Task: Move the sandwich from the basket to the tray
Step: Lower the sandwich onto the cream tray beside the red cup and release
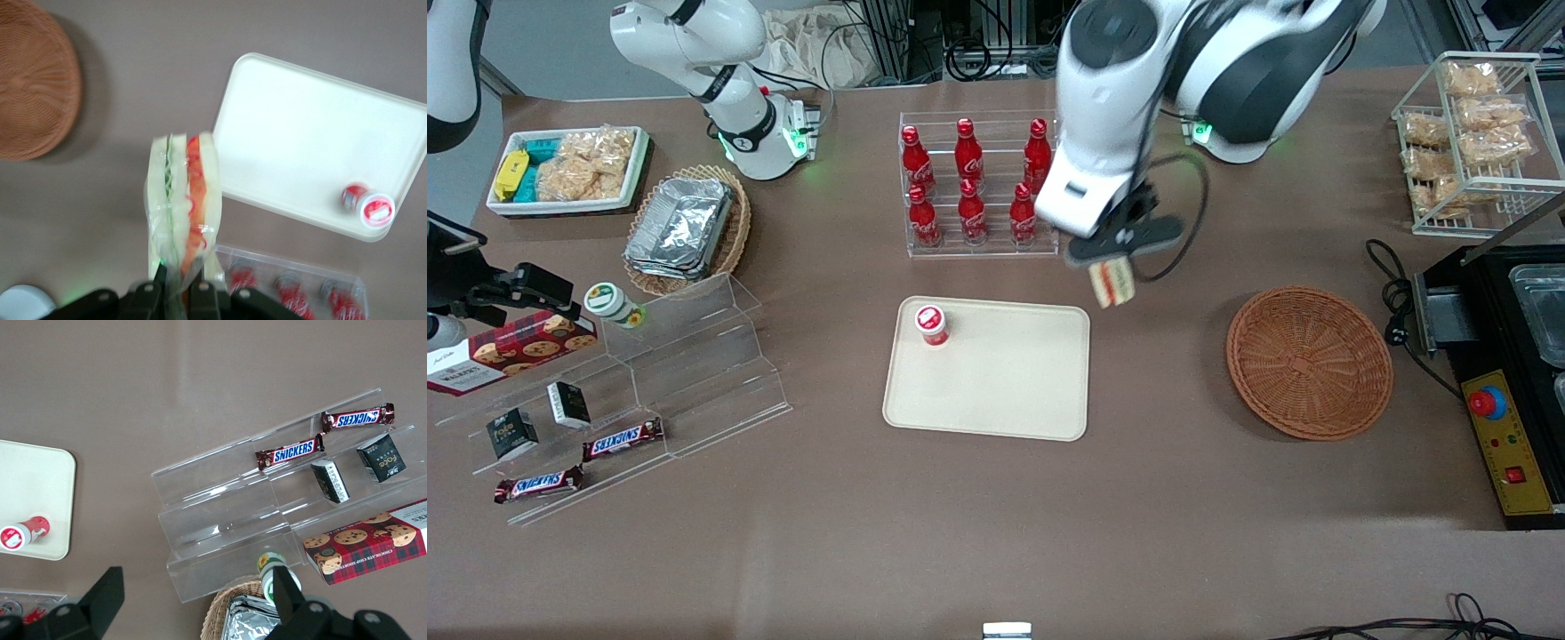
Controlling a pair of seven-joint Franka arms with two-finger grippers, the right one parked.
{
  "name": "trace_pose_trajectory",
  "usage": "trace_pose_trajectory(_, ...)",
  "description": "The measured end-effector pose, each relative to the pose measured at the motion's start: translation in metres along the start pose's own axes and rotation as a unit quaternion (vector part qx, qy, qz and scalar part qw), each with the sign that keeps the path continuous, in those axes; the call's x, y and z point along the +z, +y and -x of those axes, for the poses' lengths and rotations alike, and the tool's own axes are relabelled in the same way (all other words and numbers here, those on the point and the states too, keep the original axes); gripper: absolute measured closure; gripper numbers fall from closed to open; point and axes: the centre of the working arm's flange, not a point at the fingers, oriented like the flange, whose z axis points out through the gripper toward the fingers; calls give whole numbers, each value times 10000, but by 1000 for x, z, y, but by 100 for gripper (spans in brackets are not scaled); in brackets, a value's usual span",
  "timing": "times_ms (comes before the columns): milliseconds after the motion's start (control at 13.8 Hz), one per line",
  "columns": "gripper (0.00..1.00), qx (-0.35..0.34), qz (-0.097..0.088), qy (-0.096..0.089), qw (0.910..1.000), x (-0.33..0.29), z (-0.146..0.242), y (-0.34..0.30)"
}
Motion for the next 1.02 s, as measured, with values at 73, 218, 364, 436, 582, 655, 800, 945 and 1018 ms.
trace_pose_trajectory(73,86,-100,12,-12,9999,35,-9,17)
trace_pose_trajectory(218,86,-341,14,-55,9994,105,-28,40)
trace_pose_trajectory(364,86,-454,6,-172,9988,167,-42,51)
trace_pose_trajectory(436,86,-492,39,-235,9985,190,-47,53)
trace_pose_trajectory(582,86,-559,100,-300,9979,224,-57,55)
trace_pose_trajectory(655,86,-578,97,-273,9979,236,-59,57)
trace_pose_trajectory(800,86,-603,116,-168,9980,247,-58,63)
trace_pose_trajectory(945,86,-613,126,-140,9979,250,-54,68)
trace_pose_trajectory(1018,81,-633,126,-134,9978,250,-54,67)
